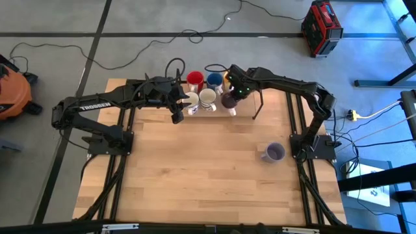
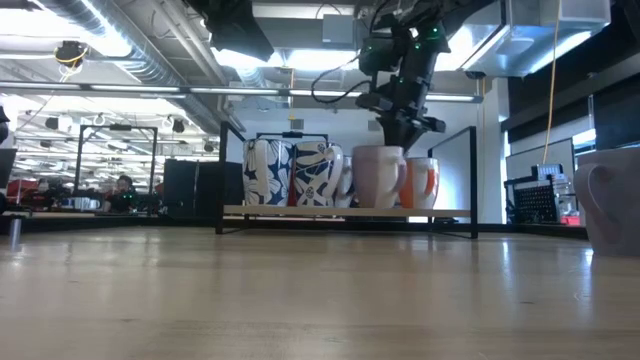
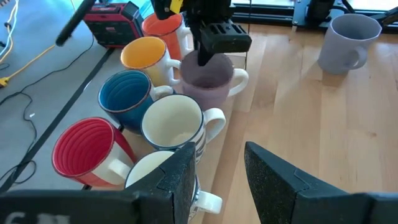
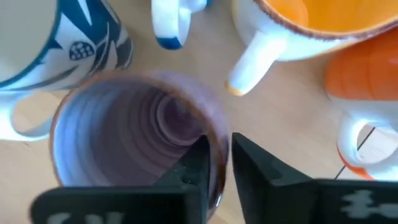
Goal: Place coffee mugs
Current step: Put the violet mug on the shelf
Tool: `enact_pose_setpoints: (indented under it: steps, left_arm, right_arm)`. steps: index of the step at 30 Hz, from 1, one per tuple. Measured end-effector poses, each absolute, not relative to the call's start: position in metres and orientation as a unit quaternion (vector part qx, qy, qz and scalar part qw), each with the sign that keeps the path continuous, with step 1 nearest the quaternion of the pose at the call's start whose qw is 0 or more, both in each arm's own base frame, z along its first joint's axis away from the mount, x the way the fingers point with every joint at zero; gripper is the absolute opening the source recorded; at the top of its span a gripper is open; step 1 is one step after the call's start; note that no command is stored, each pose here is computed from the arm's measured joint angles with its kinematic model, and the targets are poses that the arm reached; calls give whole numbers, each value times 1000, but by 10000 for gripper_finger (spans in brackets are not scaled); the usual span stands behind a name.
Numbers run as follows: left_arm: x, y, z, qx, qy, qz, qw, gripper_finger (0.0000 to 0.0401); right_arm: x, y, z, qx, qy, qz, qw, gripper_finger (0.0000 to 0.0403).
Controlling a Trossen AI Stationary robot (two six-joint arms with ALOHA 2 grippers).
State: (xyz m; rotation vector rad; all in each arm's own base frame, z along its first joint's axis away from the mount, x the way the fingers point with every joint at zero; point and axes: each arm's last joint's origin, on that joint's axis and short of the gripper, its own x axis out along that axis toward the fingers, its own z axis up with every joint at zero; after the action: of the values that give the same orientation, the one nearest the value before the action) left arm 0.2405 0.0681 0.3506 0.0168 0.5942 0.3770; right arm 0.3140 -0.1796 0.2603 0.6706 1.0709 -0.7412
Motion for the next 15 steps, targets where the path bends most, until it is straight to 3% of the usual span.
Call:
enact_pose_setpoints:
  steps: [8, 15]
  left_arm:
    - [241, 68, 350, 8, 291, 184, 939, 133]
    - [241, 68, 350, 8, 292, 185, 939, 133]
  right_arm:
    - [320, -183, 256, 302, 480, -332, 754, 102]
    - [313, -179, 271, 282, 469, -326, 771, 104]
